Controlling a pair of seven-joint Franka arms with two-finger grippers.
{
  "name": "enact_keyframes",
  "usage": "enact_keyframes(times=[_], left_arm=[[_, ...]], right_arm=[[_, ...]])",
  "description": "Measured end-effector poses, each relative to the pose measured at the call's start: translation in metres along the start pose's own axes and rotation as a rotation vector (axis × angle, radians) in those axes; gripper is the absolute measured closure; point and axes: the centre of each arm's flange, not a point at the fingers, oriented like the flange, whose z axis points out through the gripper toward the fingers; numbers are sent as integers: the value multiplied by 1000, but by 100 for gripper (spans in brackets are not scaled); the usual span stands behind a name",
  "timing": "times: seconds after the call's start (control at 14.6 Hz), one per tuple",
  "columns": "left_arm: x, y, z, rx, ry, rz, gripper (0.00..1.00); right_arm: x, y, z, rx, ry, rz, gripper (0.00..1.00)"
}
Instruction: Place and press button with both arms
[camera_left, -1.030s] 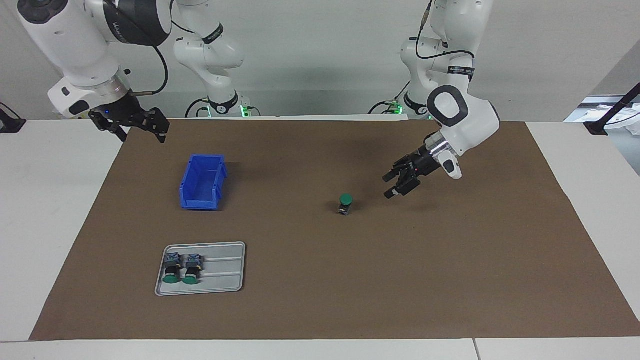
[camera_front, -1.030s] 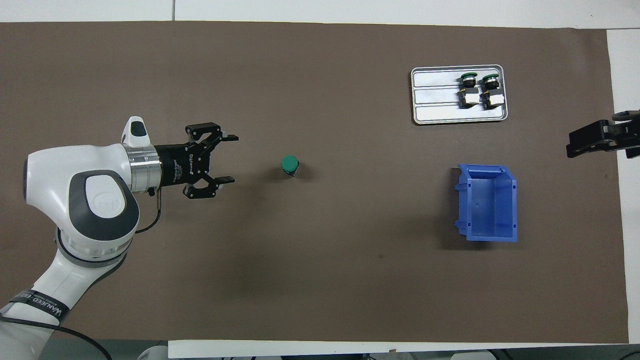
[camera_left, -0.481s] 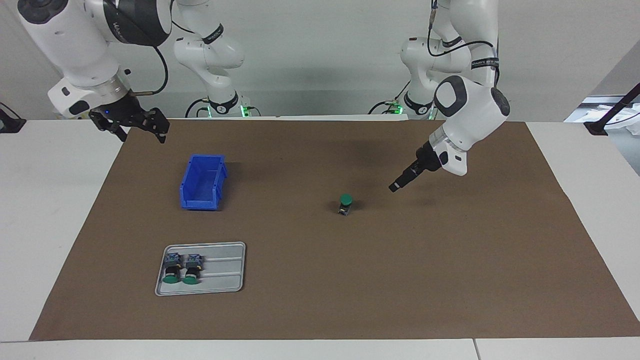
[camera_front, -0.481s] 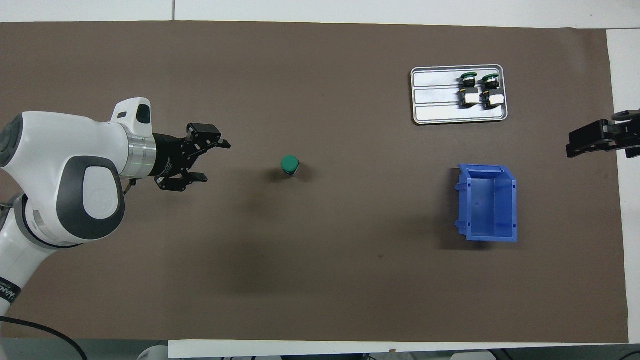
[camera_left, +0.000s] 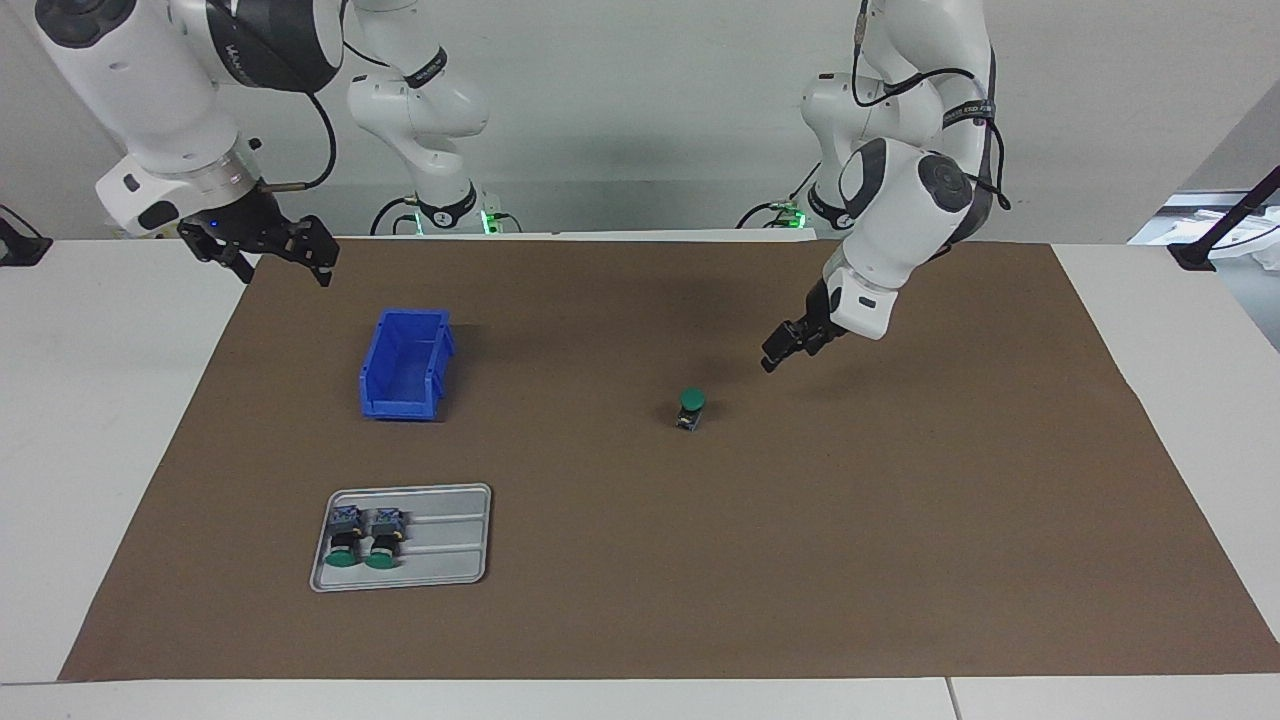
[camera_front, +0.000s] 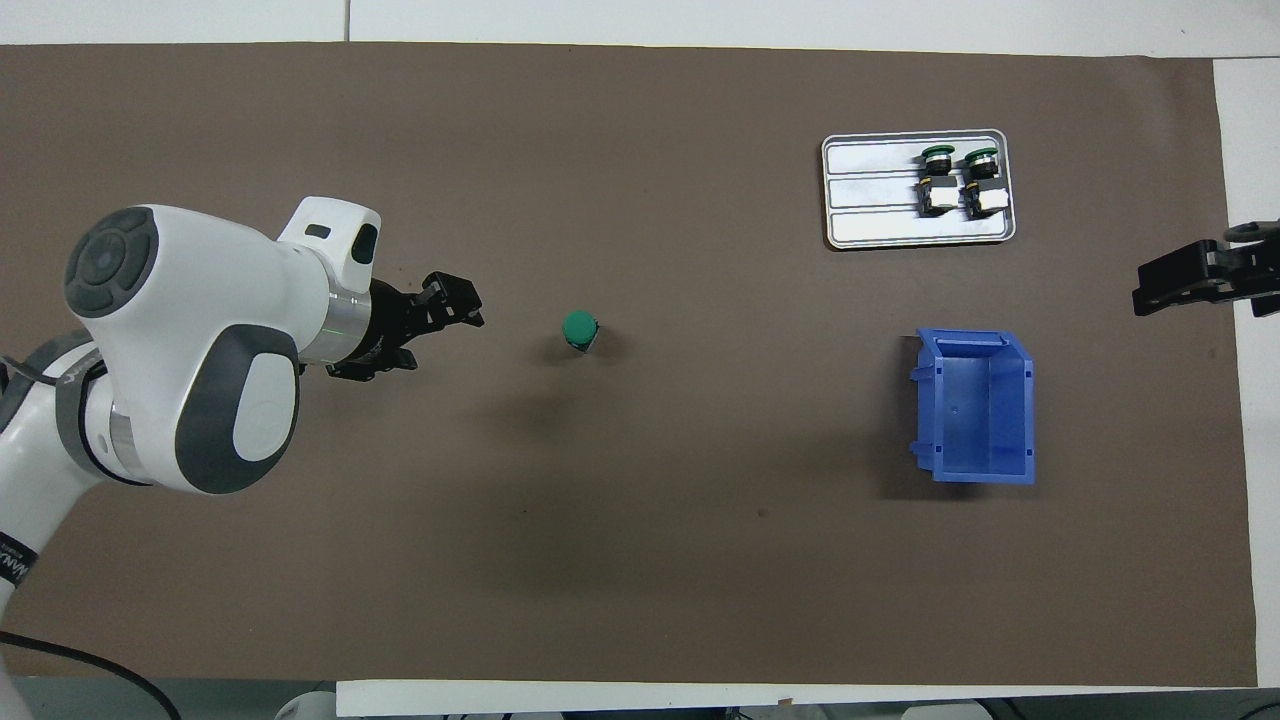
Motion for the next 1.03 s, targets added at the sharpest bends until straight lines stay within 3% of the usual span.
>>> enact_keyframes(times=[0.14, 0.27, 0.41, 0.55, 0.62, 0.69, 0.82, 1.03], left_arm=[[-2, 26, 3, 70, 10, 7, 20], [-16, 59, 21, 130, 33, 19, 45], [-24, 86, 37, 164, 26, 22, 49], [-30, 105, 51, 194, 39, 22, 76], [-33, 112, 58, 210, 50, 25, 84], [-36, 117, 66, 221, 54, 24, 84], [-40, 127, 81, 236, 55, 15, 96], [-37, 134, 88, 234, 64, -19, 99]], right_arm=[[0, 0, 0, 0, 0, 0, 1], [0, 0, 0, 0, 0, 0, 1], [0, 0, 0, 0, 0, 0, 1], [0, 0, 0, 0, 0, 0, 1], [0, 0, 0, 0, 0, 0, 1], [0, 0, 0, 0, 0, 0, 1], [0, 0, 0, 0, 0, 0, 1], [0, 0, 0, 0, 0, 0, 1]])
